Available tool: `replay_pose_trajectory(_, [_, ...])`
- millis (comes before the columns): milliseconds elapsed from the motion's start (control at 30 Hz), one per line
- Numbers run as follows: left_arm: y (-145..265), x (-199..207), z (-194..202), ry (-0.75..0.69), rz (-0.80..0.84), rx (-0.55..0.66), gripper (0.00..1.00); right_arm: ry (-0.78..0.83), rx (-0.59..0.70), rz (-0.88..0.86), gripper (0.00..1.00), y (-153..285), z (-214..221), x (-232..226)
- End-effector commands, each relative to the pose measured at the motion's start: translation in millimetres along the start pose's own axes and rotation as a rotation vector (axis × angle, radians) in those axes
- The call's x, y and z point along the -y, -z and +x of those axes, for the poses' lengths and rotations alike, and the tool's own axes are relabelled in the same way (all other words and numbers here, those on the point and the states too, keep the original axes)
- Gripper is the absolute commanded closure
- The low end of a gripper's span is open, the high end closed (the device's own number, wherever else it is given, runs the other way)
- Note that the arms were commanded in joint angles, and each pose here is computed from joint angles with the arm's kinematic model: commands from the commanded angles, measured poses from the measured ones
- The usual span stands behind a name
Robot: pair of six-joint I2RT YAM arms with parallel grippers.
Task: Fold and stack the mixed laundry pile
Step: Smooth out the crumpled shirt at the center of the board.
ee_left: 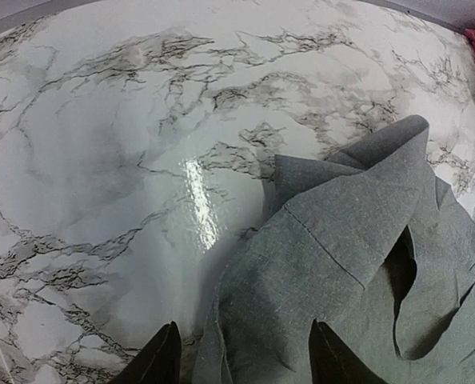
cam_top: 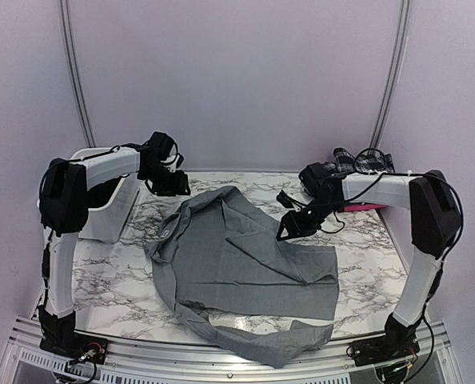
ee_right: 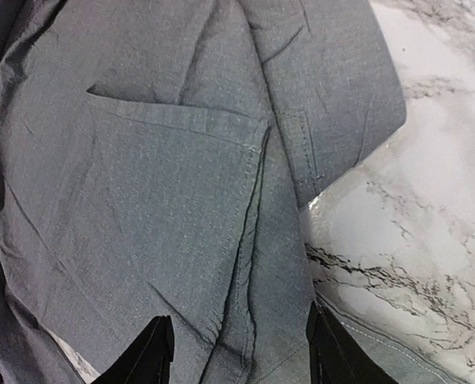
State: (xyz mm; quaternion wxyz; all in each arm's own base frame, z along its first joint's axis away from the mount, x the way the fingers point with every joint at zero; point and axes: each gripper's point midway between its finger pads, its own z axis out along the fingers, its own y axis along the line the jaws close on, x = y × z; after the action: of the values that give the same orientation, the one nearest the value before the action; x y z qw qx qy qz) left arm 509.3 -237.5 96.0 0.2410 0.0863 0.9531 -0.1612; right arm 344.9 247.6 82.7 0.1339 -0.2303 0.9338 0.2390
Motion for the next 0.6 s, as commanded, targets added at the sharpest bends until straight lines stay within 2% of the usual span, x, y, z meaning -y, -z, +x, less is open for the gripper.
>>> replay_pose_trajectory(0, [6.0,23.8,-4.9,-0.056,0.046,0.016,0.41,0.004,0.066,-0.068,0.48,0.2,-31.0,-10.1])
replay_pose_trajectory(233, [-2.4,25.4,1.6,-0.048,0.039,-0.003,0.4,-0.009,0.067,-0.124,0.53,-16.8,-45.4,-15.3])
replay_pose_trajectory(567, [2.6,21.6,-6.7,-0.054,0.006,0.025,0.38,-0.015,0.011,-0.138,0.58,-43.7,-40.0,-13.5])
